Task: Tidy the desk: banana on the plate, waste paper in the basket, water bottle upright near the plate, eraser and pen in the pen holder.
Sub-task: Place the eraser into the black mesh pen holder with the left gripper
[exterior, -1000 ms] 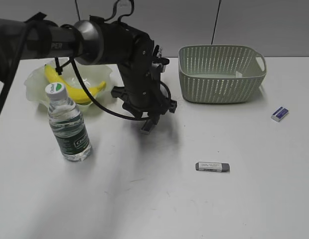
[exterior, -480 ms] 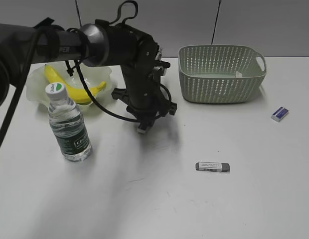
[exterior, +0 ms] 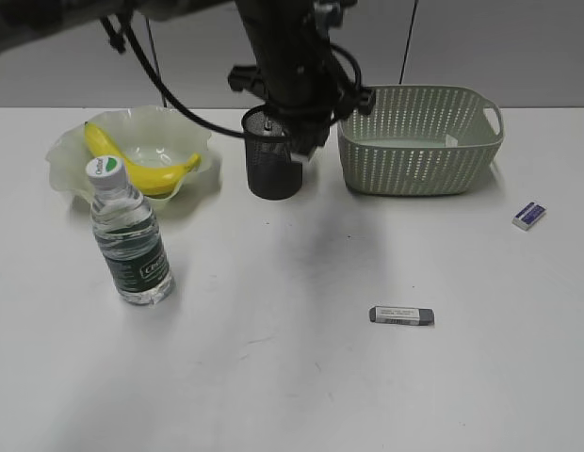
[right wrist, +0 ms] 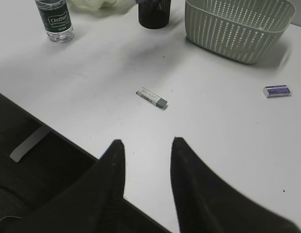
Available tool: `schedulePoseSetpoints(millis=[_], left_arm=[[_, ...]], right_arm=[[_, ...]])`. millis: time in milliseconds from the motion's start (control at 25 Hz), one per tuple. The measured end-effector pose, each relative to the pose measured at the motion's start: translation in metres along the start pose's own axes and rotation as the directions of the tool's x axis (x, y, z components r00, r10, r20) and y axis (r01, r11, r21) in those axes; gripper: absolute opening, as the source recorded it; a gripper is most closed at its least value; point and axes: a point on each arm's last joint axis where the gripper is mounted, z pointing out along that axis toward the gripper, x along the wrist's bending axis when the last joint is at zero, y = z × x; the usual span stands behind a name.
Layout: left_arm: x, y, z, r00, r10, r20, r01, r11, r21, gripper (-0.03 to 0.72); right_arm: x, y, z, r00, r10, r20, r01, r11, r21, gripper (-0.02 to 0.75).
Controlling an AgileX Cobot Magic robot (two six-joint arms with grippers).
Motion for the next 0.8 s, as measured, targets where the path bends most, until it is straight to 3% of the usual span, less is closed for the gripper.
schedulePoseSetpoints(millis=[200, 440, 600, 800], left_arm=[[0.014, 0.026, -0.054, 0.998, 0.019, -0.065, -0.032, 0.977, -0.212, 0.178], [0.047, 0.045, -0.044, 0.996, -0.023, -0.082, -0.006, 0.944, -0.329, 0.178], [0.063, 0.046, -0.020, 0.996, -0.083, -0.032, 0.070, 0.953, -0.296, 0.178], [0.070, 0.042, 0.008, 0.989, -0.147, 0.034, 0.151, 0.963, -0.225, 0.178]], right_arm=[[0.000, 0.000, 0.000, 1.000, 0.000, 0.000, 0.000, 1.000, 0.000, 0.269], [0.000, 0.000, 0.000, 1.000, 0.000, 0.000, 0.000, 1.000, 0.000, 0.269], [0.000, 0.000, 0.000, 1.000, 0.000, 0.000, 0.000, 1.000, 0.000, 0.269], [0.000, 0.000, 0.000, 1.000, 0.000, 0.000, 0.000, 1.000, 0.000, 0.268]])
